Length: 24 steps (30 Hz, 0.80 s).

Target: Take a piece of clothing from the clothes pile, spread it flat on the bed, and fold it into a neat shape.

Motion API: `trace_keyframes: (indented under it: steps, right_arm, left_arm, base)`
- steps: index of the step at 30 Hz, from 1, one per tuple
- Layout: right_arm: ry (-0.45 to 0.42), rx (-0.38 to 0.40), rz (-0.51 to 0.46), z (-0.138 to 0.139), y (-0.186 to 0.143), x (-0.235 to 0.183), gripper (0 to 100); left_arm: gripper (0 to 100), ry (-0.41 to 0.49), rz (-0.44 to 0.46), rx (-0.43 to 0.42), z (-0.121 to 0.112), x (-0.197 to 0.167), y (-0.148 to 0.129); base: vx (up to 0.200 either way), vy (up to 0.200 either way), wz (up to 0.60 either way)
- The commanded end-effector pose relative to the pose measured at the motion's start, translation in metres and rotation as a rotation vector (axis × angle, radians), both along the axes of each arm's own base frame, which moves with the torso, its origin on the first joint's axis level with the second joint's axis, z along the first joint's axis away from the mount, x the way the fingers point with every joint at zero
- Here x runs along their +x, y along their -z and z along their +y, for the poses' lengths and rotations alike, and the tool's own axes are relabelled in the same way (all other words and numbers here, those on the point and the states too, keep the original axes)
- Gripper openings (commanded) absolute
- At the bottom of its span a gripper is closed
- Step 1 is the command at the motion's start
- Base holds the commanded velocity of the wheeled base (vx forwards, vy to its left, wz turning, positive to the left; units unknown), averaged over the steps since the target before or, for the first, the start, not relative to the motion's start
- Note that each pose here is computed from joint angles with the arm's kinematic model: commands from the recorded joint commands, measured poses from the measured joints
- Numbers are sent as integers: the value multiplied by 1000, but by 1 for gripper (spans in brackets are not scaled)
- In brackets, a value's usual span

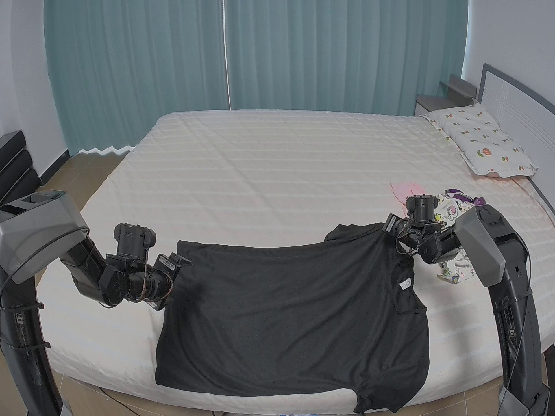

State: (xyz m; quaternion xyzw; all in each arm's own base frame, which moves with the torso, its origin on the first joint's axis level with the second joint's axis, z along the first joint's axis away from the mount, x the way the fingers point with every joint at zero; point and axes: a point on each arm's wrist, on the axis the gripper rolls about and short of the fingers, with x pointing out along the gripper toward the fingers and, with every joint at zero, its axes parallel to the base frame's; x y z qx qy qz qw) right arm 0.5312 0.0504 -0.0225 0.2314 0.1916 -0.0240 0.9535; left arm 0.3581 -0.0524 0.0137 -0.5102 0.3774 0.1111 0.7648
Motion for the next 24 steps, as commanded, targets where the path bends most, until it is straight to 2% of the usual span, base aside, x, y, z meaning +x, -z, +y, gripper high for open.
trace_keyframes:
  steps: [1,2,6,10,15,19,22,24]
  right_arm:
    - [7,3,-24,-1,5,5,0]
    - [7,3,-29,-1,5,5,100]
    - [5,3,-46,0,10,6,100]
    - [17,-3,-17,-3,12,1,100]
    - [45,0,23,-13,-14,-24,100]
    - [64,55,53,-14,-36,-68,100]
    - [69,90,52,-16,-47,-108,100]
    - [71,96,50,-16,-55,-133,100]
  left_arm:
    - [100,0,1,1,0,0,1]
    - [100,-1,1,0,0,0,1]
    - [100,-1,1,0,0,0,1]
    - [100,-2,1,-2,0,0,0]
    - [100,0,-1,-5,1,-2,-1]
    - [100,-6,-47,6,1,-10,-4]
    - [100,7,-146,-14,-2,-25,-27]
    - [100,17,-170,-21,-3,-30,-35]
  base:
    - [0,0,0]
    - [0,0,0]
    - [0,0,0]
    - [0,0,0]
    - [0,0,0]
    - [0,0,0]
    - [0,0,0]
    - [-100,0,0]
